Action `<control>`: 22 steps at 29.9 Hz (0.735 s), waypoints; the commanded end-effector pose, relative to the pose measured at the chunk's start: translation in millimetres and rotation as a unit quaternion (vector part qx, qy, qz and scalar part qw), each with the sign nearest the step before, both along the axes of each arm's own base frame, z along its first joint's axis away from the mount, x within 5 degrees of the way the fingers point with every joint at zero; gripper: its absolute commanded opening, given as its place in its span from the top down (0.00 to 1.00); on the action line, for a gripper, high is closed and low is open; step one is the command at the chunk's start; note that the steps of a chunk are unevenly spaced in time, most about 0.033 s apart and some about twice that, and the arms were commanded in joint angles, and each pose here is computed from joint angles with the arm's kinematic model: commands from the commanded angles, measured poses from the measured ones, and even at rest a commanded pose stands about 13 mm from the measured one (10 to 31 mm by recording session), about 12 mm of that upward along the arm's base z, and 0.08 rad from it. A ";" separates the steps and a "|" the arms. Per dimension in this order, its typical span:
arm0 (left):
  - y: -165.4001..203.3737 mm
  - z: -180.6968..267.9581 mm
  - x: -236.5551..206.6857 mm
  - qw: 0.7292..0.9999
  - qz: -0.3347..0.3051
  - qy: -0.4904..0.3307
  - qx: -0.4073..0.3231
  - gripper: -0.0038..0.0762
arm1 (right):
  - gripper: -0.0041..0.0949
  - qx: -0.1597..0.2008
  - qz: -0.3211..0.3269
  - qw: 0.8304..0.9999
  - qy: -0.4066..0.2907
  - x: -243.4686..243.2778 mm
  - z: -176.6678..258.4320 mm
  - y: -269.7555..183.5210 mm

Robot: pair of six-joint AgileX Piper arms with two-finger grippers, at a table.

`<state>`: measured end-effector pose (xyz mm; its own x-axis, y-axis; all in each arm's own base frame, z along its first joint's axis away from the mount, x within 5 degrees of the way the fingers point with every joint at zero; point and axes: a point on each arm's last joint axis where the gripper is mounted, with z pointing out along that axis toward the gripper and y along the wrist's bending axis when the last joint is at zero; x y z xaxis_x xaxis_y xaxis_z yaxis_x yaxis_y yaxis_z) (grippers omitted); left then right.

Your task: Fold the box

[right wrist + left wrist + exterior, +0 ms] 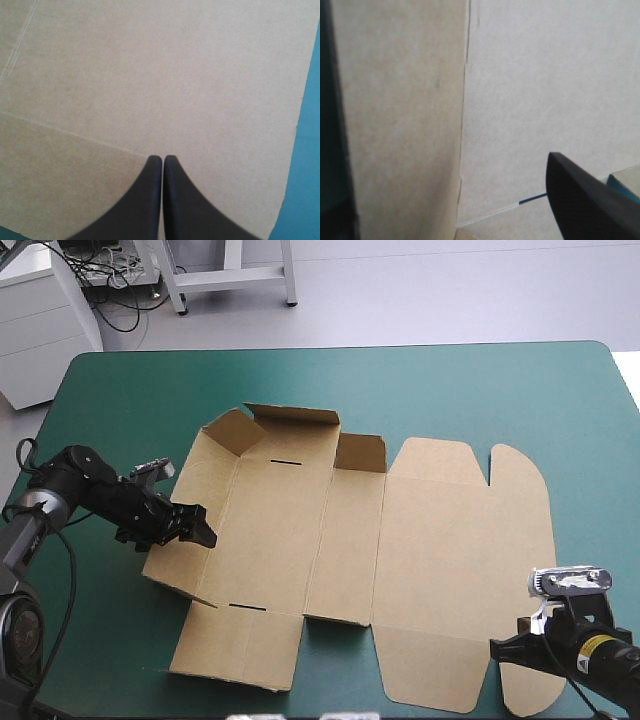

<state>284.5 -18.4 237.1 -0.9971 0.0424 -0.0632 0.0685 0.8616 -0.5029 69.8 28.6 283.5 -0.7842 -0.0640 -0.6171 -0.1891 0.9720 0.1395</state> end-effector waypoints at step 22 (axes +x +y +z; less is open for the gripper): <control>-2.7 11.0 -5.6 0.998 -0.036 0.033 0.048 0.99 | 0.96 0.019 0.003 0.998 -0.057 6.8 13.9 2.5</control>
<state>284.5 -19.2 231.8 -0.9978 0.0647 -0.0143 0.0645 0.9005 -0.4300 72.3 30.0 285.9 -0.7644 -0.0334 -0.6439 -0.1808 0.9697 0.1642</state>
